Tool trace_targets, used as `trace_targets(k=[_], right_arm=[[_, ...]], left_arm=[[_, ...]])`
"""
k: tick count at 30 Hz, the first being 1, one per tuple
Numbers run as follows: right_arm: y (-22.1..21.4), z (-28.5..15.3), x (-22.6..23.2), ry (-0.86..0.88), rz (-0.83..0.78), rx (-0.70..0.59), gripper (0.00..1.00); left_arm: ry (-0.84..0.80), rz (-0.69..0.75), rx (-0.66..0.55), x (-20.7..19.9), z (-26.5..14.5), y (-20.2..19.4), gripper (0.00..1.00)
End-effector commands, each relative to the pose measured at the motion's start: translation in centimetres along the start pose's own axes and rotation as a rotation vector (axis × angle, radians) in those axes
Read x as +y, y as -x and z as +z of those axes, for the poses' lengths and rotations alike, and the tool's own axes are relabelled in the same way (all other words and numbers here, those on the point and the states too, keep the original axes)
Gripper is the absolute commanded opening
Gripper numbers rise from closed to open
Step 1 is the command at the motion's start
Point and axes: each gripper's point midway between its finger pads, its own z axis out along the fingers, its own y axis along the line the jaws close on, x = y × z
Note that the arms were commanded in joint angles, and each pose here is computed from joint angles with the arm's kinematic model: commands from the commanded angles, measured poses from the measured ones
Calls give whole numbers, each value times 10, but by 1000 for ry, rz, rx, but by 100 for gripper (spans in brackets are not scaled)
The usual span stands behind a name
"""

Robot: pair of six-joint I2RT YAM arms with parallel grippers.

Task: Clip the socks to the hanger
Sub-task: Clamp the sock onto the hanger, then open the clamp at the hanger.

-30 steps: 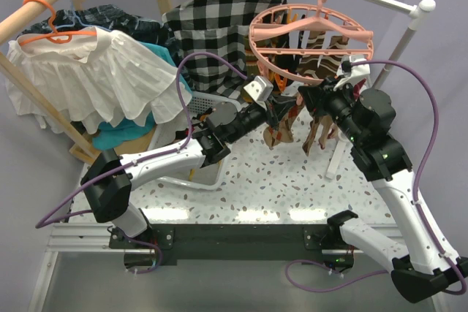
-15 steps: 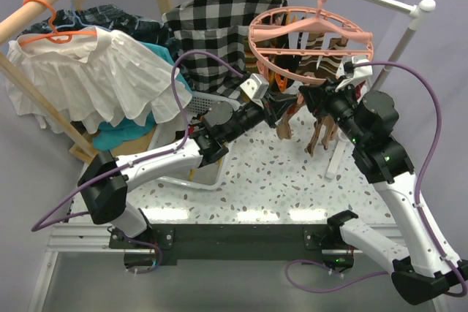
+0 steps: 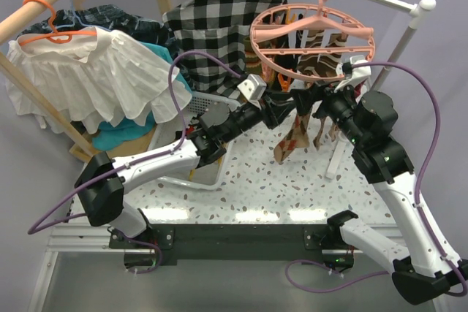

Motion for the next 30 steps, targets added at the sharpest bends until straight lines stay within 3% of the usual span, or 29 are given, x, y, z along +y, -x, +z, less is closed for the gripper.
trace_targets(k=[1,9,16,30], right_arm=[[18,-7,-7,-53,-15,-64,80],[18,-12,-30,-179,-14,-67,83],[16,-12,-36,-211,-16,-65,84],[21,-18,-35,-207,-41,-77,84]], left_arm=[[15,12,-103,8,-15,40,46],[83,64,-21,44,-53,25,79],[31,164,12,47,-48,19,86],[-113,169,-42,38,-1,22,84]])
